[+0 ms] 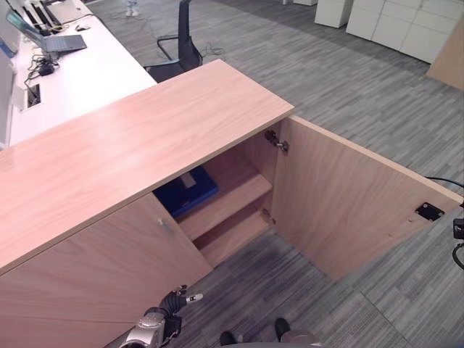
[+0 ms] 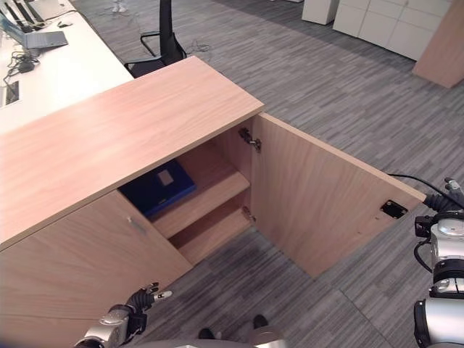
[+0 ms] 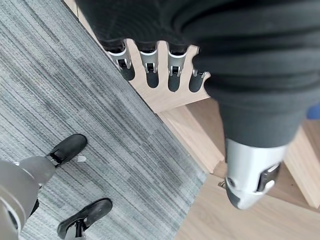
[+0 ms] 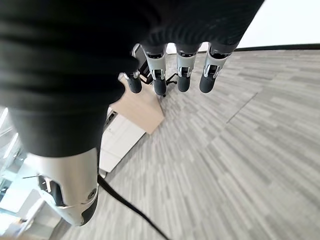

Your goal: Put the empty folder in the office cabinet

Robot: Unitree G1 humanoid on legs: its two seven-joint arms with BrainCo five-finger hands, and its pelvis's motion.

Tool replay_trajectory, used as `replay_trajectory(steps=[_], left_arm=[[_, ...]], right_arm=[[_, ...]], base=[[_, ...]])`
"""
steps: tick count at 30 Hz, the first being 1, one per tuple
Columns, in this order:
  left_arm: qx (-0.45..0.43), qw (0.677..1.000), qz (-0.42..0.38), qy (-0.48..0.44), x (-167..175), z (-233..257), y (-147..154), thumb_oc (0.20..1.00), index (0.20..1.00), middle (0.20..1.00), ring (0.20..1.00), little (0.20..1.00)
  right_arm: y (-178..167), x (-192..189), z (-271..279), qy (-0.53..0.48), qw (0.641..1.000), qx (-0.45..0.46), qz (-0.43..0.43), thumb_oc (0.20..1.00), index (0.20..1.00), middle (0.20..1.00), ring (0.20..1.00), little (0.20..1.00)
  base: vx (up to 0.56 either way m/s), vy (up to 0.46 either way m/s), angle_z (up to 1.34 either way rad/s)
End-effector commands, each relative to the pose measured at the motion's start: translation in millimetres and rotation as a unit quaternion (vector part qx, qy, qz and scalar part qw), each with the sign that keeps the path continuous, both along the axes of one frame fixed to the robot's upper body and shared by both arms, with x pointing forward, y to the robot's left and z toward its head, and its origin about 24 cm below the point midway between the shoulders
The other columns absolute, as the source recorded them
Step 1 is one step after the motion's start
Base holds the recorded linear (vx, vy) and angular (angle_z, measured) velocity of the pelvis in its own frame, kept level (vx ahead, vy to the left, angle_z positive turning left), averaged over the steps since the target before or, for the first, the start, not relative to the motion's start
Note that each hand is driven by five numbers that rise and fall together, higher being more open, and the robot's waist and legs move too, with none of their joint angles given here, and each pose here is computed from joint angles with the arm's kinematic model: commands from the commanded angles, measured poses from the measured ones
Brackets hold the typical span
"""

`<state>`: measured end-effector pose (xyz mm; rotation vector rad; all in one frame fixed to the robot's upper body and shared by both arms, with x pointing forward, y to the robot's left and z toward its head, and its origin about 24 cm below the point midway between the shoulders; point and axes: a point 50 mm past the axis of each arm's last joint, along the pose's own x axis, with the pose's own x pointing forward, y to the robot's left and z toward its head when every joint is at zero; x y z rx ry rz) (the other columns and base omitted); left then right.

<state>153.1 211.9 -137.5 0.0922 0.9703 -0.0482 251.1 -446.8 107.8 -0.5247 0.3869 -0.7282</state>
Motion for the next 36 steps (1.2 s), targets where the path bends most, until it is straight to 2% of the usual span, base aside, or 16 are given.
replay_trajectory(steps=[1, 8, 12, 17, 25, 36], left_arm=[[0.010, 1.000, 0.010, -0.004, 5, 0, 5, 1.000, 1.000, 1.000, 1.000, 1.000], [0.020, 1.000, 0.003, -0.013, 11, 5, 11, 1.000, 1.000, 1.000, 1.000, 1.000], [0.048, 0.998, 0.025, -0.010, 9, 9, 33, 1.000, 1.000, 1.000, 1.000, 1.000], [0.054, 0.997, 0.050, 0.016, -7, 5, 46, 1.000, 1.000, 1.000, 1.000, 1.000], [0.041, 0.998, 0.041, 0.015, -3, 3, 38, 1.000, 1.000, 1.000, 1.000, 1.000], [0.029, 0.999, 0.040, 0.017, -3, 1, 31, 1.000, 1.000, 1.000, 1.000, 1.000]], right_arm=[[-3, 6, 13, -0.006, 1.000, -0.021, 0.000, 1.000, 1.000, 1.000, 1.000, 1.000], [-8, 1, 15, 0.005, 0.999, -0.034, -0.001, 1.000, 1.000, 1.000, 1.000, 1.000], [7, 15, 7, 0.004, 0.999, -0.017, 0.028, 1.000, 1.000, 1.000, 1.000, 1.000], [26, 30, 1, 0.009, 0.997, -0.008, 0.081, 1.000, 1.000, 1.000, 1.000, 1.000], [46, 48, 11, 0.013, 0.988, -0.029, 0.151, 1.000, 1.000, 1.000, 1.000, 1.000], [60, 73, 39, 0.011, 0.981, -0.056, 0.188, 1.000, 1.000, 1.000, 1.000, 1.000]], base=[[-0.03, 0.076, -0.32], [-0.12, 0.090, -0.28], [-0.10, 0.002, -0.72], [0.01, -0.131, -0.50], [0.04, -0.109, -0.02], [0.02, -0.050, 0.05]])
